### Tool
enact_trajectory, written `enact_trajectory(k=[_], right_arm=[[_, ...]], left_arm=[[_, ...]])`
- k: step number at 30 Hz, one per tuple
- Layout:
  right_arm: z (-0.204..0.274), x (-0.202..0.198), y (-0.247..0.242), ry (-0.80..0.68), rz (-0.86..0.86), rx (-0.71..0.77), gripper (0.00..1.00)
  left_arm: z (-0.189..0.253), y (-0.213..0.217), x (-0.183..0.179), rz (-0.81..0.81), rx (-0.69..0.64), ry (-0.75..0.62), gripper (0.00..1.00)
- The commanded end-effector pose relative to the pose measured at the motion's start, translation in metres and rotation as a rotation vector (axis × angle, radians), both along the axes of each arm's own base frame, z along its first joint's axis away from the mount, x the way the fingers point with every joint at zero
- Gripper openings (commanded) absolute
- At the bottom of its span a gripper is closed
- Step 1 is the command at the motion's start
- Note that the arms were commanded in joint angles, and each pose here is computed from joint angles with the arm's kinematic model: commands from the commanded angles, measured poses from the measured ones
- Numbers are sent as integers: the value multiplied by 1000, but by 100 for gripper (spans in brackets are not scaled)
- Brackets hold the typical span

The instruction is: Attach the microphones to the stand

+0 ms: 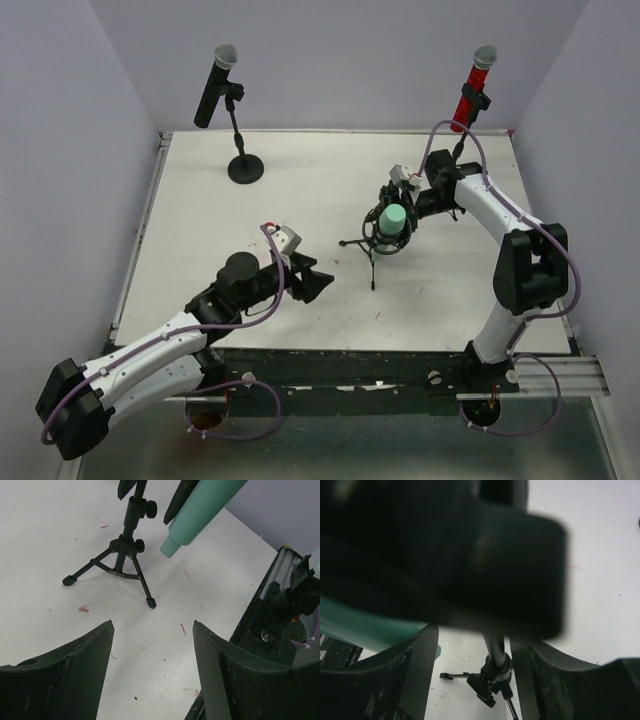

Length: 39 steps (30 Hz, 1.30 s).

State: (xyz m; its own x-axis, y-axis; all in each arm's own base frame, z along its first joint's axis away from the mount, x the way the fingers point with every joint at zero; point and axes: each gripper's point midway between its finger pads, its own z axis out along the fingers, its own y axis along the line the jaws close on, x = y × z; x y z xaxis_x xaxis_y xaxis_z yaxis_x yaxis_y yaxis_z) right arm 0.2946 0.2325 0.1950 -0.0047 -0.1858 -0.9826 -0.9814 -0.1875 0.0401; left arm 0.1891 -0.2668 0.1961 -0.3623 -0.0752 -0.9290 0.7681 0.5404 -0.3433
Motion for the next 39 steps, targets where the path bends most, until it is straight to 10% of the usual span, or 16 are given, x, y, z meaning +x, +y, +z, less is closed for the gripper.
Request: enact_trajectory(k=[1, 9, 26, 39], right_arm=[[6, 12, 8, -21, -64, -24, 62], [8, 16, 5, 6, -124, -56, 16], [69, 92, -125, -106, -930, -9, 7], [59, 141, -284, -108, -1467, 38, 8]], left_arm=[[13, 4, 1, 23, -13, -37, 72], [13, 9, -1, 34, -25, -48, 73], [51, 36, -17, 63, -71, -152, 74], [100, 92, -15, 124, 279, -340, 91]])
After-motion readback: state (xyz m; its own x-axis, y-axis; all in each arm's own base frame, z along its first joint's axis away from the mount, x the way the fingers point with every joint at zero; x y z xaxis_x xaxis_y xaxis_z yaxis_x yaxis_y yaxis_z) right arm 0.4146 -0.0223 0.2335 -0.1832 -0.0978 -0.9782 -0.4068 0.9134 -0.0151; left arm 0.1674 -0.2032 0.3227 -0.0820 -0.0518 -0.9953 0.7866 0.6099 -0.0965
